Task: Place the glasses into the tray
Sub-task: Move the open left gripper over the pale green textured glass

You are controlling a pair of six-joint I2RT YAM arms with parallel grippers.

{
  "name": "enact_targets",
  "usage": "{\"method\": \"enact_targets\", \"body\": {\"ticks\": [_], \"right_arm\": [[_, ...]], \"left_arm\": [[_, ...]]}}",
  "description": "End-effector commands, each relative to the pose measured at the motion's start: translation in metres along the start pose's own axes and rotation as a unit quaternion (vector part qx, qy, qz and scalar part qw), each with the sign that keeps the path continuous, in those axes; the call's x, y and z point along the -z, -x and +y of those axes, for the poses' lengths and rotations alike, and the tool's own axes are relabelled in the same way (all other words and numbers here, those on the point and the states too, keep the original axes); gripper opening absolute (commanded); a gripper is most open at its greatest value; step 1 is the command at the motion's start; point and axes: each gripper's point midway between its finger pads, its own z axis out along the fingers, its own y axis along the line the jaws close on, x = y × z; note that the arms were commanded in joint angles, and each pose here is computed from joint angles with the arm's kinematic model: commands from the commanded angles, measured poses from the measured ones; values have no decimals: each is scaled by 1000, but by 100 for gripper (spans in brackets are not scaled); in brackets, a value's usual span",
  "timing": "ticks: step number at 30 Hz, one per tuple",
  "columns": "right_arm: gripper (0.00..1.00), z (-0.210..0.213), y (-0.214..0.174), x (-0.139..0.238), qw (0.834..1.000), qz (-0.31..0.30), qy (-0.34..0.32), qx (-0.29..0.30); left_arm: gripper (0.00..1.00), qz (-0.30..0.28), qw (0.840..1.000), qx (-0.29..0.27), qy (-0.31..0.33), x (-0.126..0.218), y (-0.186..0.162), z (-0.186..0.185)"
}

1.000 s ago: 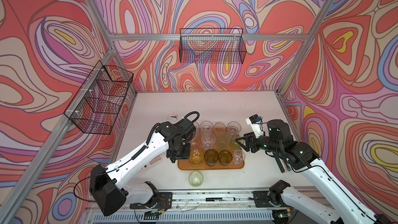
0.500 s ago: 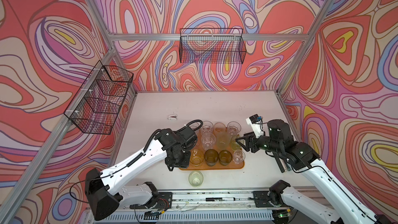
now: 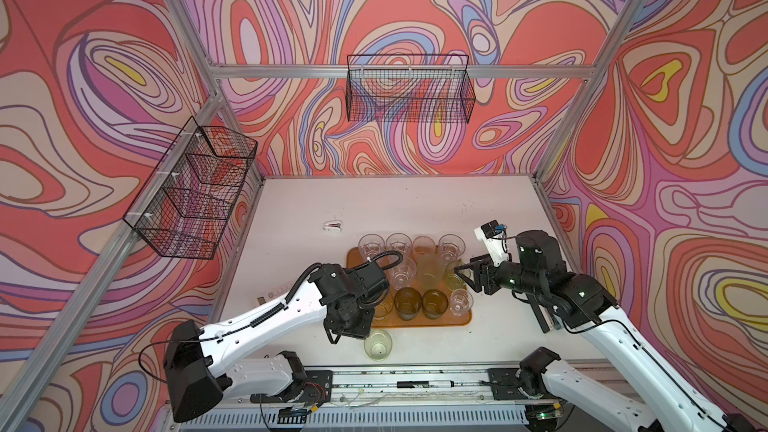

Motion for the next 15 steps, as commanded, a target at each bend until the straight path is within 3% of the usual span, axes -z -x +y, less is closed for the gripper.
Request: {"method": "enact_targets", "body": {"ticks": [1,15], "right_arm": [[69,0,-1,-2,1000,-2,3,5],[69,0,-2,-2,1000,0,4,4]], "left_arm": [[37,-3,1000,10,-16,-7,-1,-6],[31,6,1000,7,-29,-27,-6,-14]]}}
